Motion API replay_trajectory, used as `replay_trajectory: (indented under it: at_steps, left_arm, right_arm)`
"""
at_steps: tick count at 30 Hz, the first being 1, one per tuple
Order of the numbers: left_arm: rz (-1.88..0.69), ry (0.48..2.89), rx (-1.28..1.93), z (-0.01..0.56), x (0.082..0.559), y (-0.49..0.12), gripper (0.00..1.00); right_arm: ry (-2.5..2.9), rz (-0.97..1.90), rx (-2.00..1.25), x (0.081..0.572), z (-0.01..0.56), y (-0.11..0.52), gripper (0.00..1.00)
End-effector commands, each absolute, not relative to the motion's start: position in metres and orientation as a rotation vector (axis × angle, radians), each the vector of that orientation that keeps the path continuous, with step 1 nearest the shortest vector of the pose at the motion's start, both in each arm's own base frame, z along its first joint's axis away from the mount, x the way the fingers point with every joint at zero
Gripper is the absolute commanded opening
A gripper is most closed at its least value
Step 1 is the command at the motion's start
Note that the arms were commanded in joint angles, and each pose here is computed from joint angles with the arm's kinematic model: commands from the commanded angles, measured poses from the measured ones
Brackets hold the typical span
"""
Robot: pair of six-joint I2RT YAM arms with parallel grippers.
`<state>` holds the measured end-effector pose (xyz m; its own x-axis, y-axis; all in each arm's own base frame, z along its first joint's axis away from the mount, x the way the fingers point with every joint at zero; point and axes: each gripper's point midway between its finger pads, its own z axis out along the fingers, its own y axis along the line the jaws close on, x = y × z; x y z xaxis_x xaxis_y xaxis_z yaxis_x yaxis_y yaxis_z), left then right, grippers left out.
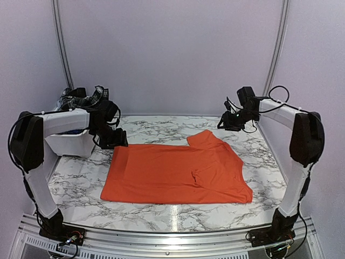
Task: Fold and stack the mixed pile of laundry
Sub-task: Pick up the 1/3-folded T-shirt from the center of the board.
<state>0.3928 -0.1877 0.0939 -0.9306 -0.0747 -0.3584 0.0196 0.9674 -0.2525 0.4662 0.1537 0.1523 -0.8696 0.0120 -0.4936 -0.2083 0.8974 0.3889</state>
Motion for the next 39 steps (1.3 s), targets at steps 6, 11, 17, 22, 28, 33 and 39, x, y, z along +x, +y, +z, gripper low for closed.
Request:
replay_trajectory:
  at_steps: [6, 11, 17, 22, 28, 33, 39]
  left_arm:
    - [-0.271, 2.754, -0.004, 0.086, 0.429, -0.182, 0.74]
    - [-0.253, 2.753, 0.008, 0.084, 0.438, -0.179, 0.75]
    - [-0.221, 2.757, 0.003, 0.079, 0.444, -0.17, 0.75]
    - [-0.173, 2.761, 0.055, 0.073, 0.447, -0.167, 0.75]
    - [-0.101, 2.746, 0.162, 0.07, 0.453, -0.162, 0.72]
    - [-0.112, 2.72, 0.293, 0.074, 0.461, -0.164, 0.67]
    - [-0.234, 2.706, 0.411, 0.076, 0.47, -0.161, 0.53]
  right_arm:
    - [2.565, 0.439, -0.164, 0.551, 0.108, 0.15, 0.45]
    - [2.598, 0.425, -0.176, 0.568, 0.071, 0.155, 0.44]
    - [2.647, 0.381, -0.221, 0.572, 0.037, 0.165, 0.43]
    - [2.692, 0.345, -0.264, 0.565, 0.016, 0.169, 0.34]
    - [2.642, 0.45, -0.294, 0.566, 0.04, 0.181, 0.07]
    - [2.567, 0.511, -0.286, 0.572, 0.075, 0.185, 0.0]
    - [2.532, 0.534, -0.265, 0.574, 0.096, 0.18, 0.0]
